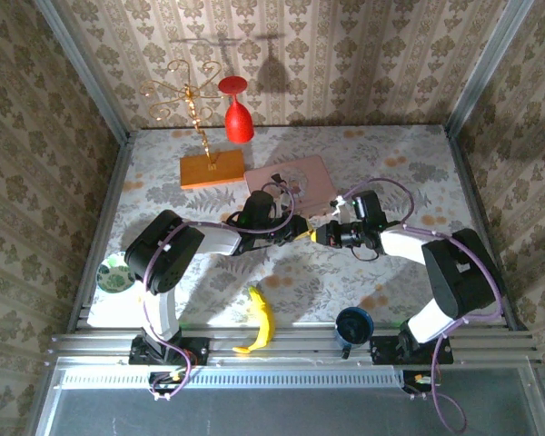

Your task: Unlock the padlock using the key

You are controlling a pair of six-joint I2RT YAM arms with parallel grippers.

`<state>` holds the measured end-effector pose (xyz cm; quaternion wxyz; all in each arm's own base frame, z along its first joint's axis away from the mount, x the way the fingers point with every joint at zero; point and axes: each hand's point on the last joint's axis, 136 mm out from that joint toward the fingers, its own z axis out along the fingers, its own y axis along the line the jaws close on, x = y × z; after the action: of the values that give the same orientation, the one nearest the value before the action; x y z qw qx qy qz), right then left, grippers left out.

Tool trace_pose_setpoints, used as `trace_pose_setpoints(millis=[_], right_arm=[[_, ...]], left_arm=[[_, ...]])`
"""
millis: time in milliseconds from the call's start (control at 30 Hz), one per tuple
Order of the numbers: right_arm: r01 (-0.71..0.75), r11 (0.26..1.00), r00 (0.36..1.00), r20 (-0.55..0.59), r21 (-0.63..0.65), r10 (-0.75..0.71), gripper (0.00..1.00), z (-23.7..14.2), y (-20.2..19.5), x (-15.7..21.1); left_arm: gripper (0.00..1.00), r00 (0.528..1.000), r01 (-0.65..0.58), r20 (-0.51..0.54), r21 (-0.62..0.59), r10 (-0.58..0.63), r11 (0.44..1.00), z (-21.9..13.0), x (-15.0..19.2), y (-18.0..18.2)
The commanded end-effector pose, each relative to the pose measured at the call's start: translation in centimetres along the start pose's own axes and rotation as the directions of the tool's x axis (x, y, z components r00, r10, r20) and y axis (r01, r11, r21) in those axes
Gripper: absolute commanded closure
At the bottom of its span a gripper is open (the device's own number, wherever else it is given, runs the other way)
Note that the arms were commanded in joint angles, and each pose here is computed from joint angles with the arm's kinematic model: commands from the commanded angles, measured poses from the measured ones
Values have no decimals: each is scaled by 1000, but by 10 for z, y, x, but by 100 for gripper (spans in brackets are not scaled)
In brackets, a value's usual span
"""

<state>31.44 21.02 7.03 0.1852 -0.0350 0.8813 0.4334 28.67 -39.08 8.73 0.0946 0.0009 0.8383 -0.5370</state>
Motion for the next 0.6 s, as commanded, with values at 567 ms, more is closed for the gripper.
trace_pose_setpoints(millis=[567], right_arm=[[-142,988,986,78,-61,147,93,-14,-17,-26]], left_arm=[[100,997,23,-73,86,-17,996,-5,13,-17]])
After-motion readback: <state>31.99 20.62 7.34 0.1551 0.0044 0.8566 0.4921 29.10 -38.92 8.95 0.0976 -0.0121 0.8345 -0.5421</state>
